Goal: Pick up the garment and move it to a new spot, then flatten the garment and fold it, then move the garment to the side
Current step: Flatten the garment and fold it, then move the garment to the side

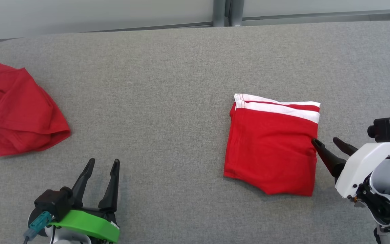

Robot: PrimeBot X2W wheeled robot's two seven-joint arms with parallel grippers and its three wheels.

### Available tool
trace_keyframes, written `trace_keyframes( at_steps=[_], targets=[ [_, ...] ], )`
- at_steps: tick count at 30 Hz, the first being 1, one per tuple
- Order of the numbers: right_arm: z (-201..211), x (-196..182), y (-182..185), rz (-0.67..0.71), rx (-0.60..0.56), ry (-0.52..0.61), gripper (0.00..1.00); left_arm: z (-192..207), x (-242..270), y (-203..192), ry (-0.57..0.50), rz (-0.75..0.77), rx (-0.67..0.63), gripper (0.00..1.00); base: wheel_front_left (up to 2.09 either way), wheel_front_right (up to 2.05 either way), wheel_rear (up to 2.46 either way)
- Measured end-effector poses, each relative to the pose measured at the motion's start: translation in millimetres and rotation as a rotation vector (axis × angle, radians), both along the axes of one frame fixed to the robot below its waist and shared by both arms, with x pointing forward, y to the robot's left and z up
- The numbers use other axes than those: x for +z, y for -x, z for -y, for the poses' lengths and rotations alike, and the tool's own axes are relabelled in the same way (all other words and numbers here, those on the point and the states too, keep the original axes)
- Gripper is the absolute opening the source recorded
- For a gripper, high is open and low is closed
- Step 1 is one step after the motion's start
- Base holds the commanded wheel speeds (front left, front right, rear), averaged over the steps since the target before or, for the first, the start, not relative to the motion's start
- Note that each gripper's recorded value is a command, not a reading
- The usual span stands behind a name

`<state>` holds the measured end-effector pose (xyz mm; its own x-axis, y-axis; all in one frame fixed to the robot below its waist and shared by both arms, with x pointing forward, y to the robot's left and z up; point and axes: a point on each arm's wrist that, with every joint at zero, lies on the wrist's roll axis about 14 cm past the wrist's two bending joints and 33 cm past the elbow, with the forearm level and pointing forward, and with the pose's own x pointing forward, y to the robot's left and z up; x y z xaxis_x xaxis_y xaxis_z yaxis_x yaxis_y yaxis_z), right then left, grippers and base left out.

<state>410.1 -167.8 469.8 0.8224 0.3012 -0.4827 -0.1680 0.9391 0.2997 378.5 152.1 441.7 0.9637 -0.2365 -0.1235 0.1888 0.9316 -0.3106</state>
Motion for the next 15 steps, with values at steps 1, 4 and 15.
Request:
trace_keyframes(
  at_steps=[1, 4, 15],
  targets=[
    [3, -3, 1, -0.012, -0.015, -0.005, 1.00, 0, 0, 0, -0.002, 0.001, 0.002, 1.00, 0.00, 0.00, 0.00],
    [6, -19, 5, -0.061, -0.040, -0.011, 1.00, 1, 0, 1, 0.004, 0.001, 0.004, 1.00, 0.00, 0.00, 0.00],
    [-18, -61, 3, -0.193, -0.046, -0.060, 1.00, -1, 2, 6, 0.003, 0.003, 0.015, 1.00, 0.00, 0.00, 0.00]
  ],
)
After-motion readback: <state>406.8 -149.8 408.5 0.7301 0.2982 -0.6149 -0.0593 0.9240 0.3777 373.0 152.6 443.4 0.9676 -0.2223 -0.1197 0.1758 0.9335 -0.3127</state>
